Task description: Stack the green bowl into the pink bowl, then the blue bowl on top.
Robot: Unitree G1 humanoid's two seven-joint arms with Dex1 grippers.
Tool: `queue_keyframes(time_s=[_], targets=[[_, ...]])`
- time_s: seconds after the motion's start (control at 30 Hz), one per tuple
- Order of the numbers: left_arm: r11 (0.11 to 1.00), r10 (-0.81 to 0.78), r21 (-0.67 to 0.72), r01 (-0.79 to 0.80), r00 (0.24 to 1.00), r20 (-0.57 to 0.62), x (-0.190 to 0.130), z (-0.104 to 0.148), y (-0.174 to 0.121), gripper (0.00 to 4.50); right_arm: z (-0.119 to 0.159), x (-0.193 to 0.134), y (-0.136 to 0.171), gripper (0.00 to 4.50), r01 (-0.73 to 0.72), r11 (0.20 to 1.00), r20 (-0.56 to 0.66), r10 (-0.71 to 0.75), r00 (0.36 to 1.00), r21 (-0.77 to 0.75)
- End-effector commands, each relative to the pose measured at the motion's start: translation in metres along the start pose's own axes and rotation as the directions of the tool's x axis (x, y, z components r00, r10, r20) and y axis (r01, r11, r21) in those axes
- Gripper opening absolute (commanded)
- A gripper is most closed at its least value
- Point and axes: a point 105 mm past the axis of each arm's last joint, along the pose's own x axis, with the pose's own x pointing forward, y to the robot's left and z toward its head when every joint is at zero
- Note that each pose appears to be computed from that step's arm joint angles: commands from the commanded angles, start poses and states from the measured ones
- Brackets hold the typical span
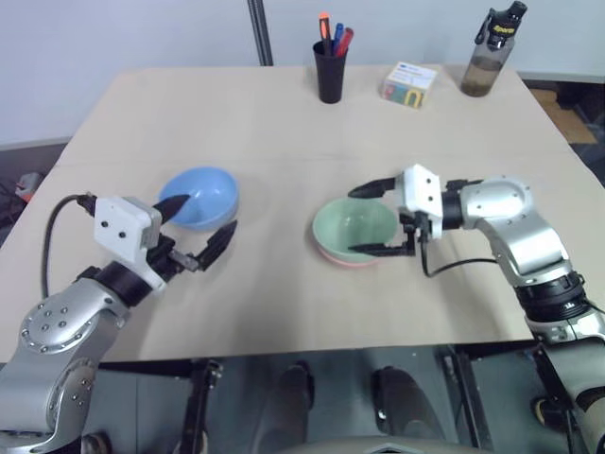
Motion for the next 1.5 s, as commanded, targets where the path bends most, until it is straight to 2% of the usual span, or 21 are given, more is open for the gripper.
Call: queue_keyframes(time_s=[0.03,0.1,0.3,0.33,0.4,0.63,0.67,0.8,0.87,0.93,1.03,1.13,1.3,1.43,1.5], targets=[[0.976,0.073,0.214,-0.030,0.978,-0.197,0.012,-0.009,0.010,4.50,0.019,-0.012,0.003,4.45,0.066,0.998,0.069,-0.066,0.995,0.006],[0.963,0.094,0.270,-0.015,0.955,-0.281,0.022,-0.017,0.016,4.50,0.020,-0.015,0.006,4.45,0.099,0.995,0.071,-0.100,0.992,0.013],[0.956,0.102,0.293,0.018,0.915,-0.390,0.059,-0.032,0.017,4.50,0.018,-0.024,0.013,4.45,0.175,0.984,0.052,-0.176,0.983,0.023],[0.955,0.091,0.295,0.033,0.914,-0.395,0.066,-0.033,0.015,4.01,0.018,-0.026,0.015,4.50,0.188,0.982,0.044,-0.189,0.981,0.024],[0.953,0.061,0.296,0.065,0.916,-0.398,0.074,-0.032,0.010,3.41,0.017,-0.030,0.017,4.50,0.209,0.977,0.030,-0.210,0.977,0.028],[0.951,-0.012,0.282,0.128,0.925,-0.380,0.090,-0.025,0.004,0.21,0.013,-0.039,0.022,4.50,0.291,0.956,-0.015,-0.290,0.957,0.045],[0.952,-0.020,0.276,0.134,0.925,-0.381,0.090,-0.024,0.003,0.05,0.012,-0.040,0.022,4.50,0.297,0.954,-0.019,-0.296,0.955,0.048],[0.946,-0.083,0.268,0.181,0.936,-0.342,0.088,-0.011,0.001,0.05,0.008,-0.046,0.026,4.50,0.325,0.944,-0.040,-0.324,0.945,0.054],[0.934,-0.155,0.275,0.229,0.951,-0.267,0.086,0.007,-0.006,0.05,0.006,-0.051,0.026,4.50,0.344,0.937,-0.052,-0.341,0.938,0.055],[0.903,-0.306,0.271,0.334,0.942,-0.140,0.083,0.034,-0.026,0.05,0.002,-0.057,0.026,4.50,0.371,0.927,-0.073,-0.367,0.927,0.050],[0.779,-0.562,0.365,0.510,0.826,0.046,0.070,0.071,-0.064,0.05,-0.004,-0.071,0.025,4.50,0.422,0.906,-0.105,-0.416,0.903,0.038],[0.681,-0.700,0.400,0.613,0.705,0.112,0.063,0.089,-0.088,0.05,-0.008,-0.084,0.035,4.50,0.449,0.891,-0.118,-0.440,0.890,0.061],[0.501,-0.854,0.442,0.744,0.509,0.110,0.064,0.096,-0.113,0.05,-0.009,-0.106,0.066,4.50,0.503,0.854,-0.158,-0.482,0.862,0.137],[0.376,-0.920,0.472,0.798,0.383,0.085,0.067,0.096,-0.127,0.05,-0.009,-0.119,0.083,4.50,0.549,0.825,-0.195,-0.521,0.831,0.134],[0.278,-0.958,0.416,0.866,0.280,0.058,0.063,0.095,-0.134,0.64,-0.008,-0.124,0.089,4.50,0.570,0.812,-0.210,-0.539,0.816,0.128]])
